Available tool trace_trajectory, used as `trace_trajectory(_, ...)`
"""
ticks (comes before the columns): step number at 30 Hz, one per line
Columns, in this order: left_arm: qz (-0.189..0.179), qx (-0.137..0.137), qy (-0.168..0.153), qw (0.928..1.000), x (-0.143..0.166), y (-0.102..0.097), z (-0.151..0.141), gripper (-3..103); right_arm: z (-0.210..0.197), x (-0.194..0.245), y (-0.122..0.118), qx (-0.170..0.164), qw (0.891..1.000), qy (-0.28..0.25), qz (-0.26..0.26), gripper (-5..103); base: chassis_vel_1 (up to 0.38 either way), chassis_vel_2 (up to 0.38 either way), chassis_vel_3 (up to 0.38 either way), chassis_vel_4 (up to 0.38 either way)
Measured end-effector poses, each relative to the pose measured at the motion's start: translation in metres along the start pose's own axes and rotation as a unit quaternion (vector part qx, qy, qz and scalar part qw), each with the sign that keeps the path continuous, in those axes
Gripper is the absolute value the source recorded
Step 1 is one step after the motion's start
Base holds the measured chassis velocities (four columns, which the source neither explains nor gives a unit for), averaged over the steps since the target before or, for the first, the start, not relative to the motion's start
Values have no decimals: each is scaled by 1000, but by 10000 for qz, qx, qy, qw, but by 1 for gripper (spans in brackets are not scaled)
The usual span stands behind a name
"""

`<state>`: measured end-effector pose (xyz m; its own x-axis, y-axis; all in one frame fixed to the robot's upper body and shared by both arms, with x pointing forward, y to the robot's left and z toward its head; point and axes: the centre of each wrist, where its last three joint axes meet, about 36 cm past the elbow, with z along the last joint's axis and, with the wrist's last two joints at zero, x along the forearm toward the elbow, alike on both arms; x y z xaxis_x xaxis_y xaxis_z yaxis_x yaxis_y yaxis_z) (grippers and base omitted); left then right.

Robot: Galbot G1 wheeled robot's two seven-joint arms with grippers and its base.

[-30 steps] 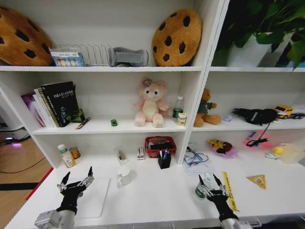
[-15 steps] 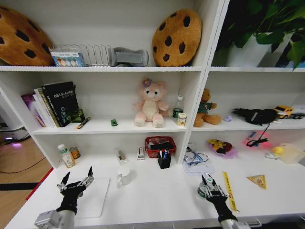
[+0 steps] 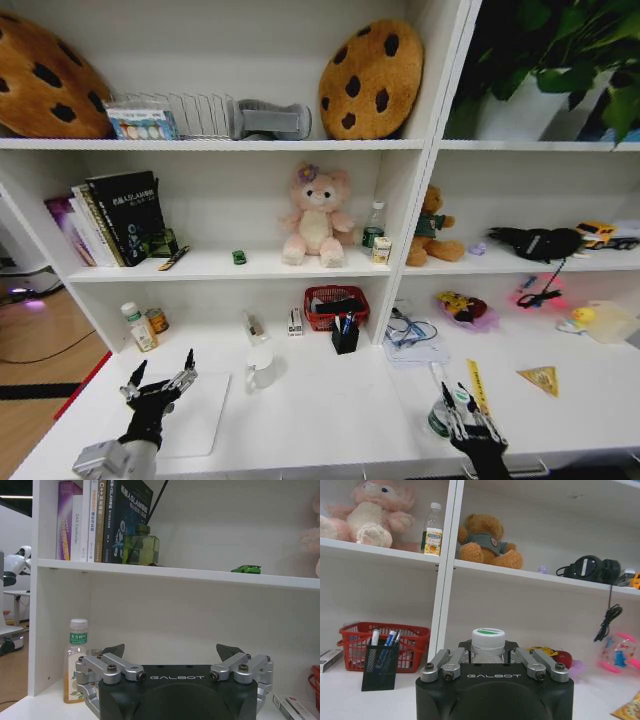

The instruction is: Organize the objects on the table.

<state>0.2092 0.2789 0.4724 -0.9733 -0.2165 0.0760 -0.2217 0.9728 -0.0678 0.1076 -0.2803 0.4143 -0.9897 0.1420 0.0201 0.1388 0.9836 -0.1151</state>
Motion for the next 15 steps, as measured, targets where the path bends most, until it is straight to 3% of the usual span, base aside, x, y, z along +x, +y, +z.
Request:
trace_trajectory(3, 1, 0, 0, 10000, 0, 0, 0, 100, -2, 33, 11, 200, 9994, -52, 278, 30, 0, 0, 0, 0)
trace_trajectory(10, 1, 0, 0, 10000, 0, 0, 0, 100, 17, 58, 15, 474, 9975, 109, 511, 30, 0, 0, 0, 0)
trace_trajectory(15, 1, 0, 0, 10000, 0, 0, 0, 100, 64, 84, 10, 756, 9938, 534, 611, 30, 0, 0, 0, 0)
